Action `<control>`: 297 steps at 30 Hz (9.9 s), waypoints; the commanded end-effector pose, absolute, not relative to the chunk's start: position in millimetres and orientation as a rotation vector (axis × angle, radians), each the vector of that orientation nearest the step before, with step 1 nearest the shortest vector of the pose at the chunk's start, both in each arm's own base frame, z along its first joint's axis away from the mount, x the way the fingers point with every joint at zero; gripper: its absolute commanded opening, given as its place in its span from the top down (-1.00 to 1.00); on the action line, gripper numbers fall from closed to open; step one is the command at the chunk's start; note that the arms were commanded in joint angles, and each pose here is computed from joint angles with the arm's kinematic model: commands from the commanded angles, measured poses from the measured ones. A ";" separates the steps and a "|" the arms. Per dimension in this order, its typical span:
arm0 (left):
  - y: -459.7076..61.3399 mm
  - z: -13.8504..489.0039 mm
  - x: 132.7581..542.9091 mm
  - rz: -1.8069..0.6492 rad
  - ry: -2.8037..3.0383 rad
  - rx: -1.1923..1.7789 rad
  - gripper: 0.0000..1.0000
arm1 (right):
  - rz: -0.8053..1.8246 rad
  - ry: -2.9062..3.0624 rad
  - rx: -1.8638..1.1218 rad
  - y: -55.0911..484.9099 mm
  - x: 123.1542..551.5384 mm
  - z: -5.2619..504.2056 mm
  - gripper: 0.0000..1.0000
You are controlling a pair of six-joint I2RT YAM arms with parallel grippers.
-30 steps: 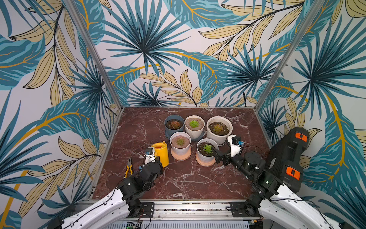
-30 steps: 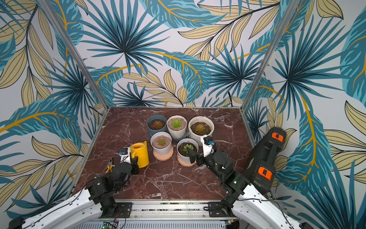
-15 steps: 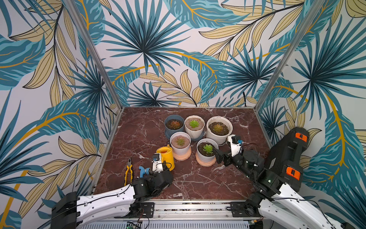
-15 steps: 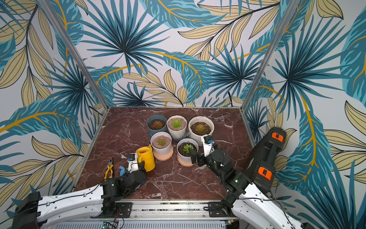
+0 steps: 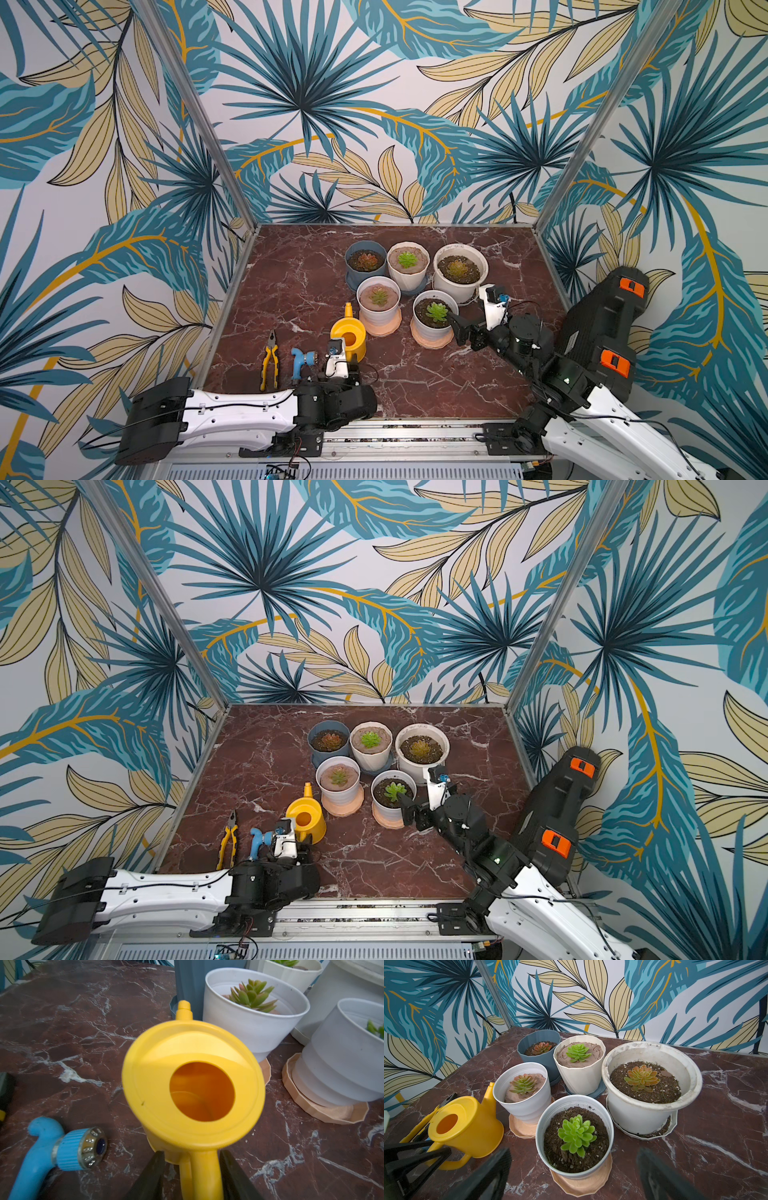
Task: Water the succulent around the soil edge
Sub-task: Place the watering can at the center of the board, then pick up the watering can from the center of the board, then water the soil of the potted plant with water.
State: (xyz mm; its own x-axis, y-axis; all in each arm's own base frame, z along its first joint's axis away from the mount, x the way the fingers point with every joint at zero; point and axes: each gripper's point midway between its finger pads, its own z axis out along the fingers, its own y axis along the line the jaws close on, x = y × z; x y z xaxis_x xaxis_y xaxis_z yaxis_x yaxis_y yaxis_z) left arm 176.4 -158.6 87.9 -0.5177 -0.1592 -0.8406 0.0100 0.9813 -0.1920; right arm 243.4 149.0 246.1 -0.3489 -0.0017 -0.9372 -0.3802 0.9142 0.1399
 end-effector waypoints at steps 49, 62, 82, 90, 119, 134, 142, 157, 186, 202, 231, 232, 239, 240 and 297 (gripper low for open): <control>-69.5 371.3 166.4 -0.132 1.473 0.335 -1.00 | 0.674 1.630 -0.560 389.0 169.4 116.8 -0.84; -77.4 361.6 164.7 -0.132 1.464 0.391 -1.00 | 0.430 1.571 -0.523 394.2 184.3 94.0 -0.56; -77.4 359.0 164.4 -0.138 1.463 0.392 -1.00 | 0.442 1.555 -0.542 406.9 194.9 95.0 1.00; -74.1 360.8 164.4 -0.139 1.460 0.382 -1.00 | 0.489 1.581 -0.671 415.1 189.7 148.9 1.00; -51.9 368.9 156.5 -0.249 1.416 0.317 -1.00 | 0.357 1.918 -0.666 210.9 171.2 264.1 1.00; -74.0 364.7 155.8 -0.245 1.393 0.401 -1.00 | 0.306 2.108 -0.595 148.3 148.5 246.6 1.00; -79.1 363.0 155.2 -0.249 1.393 0.424 -1.00 | 0.169 2.194 -0.652 155.6 153.2 241.4 1.00; -77.8 363.0 154.9 -0.248 1.398 0.428 -1.00 | 0.035 2.265 -0.749 179.5 161.1 241.0 1.00; -81.3 362.2 153.9 -0.259 1.392 0.440 -1.00 | -0.025 2.291 -0.824 192.8 182.5 269.6 1.00; -82.8 361.9 153.6 -0.261 1.390 0.447 -1.00 | -0.030 2.348 -0.842 195.1 192.9 255.1 1.00; -84.9 361.0 153.0 -0.264 1.388 0.459 -1.00 | -0.055 2.370 -0.884 200.3 215.2 258.4 1.00; -84.6 361.0 153.0 -0.264 1.388 0.458 -1.00 | -0.056 2.368 -0.883 199.7 215.1 259.6 1.00; -85.5 360.8 153.0 -0.264 1.387 0.461 -1.00 | -0.054 2.372 -0.839 186.7 217.8 268.8 1.00; -85.5 361.1 152.8 -0.266 1.386 0.461 -1.00 | -0.049 2.373 -0.833 185.2 218.4 270.3 1.00; -88.1 359.5 153.4 -0.261 1.388 0.470 -1.00 | -0.085 2.460 -0.720 153.9 241.8 258.5 1.00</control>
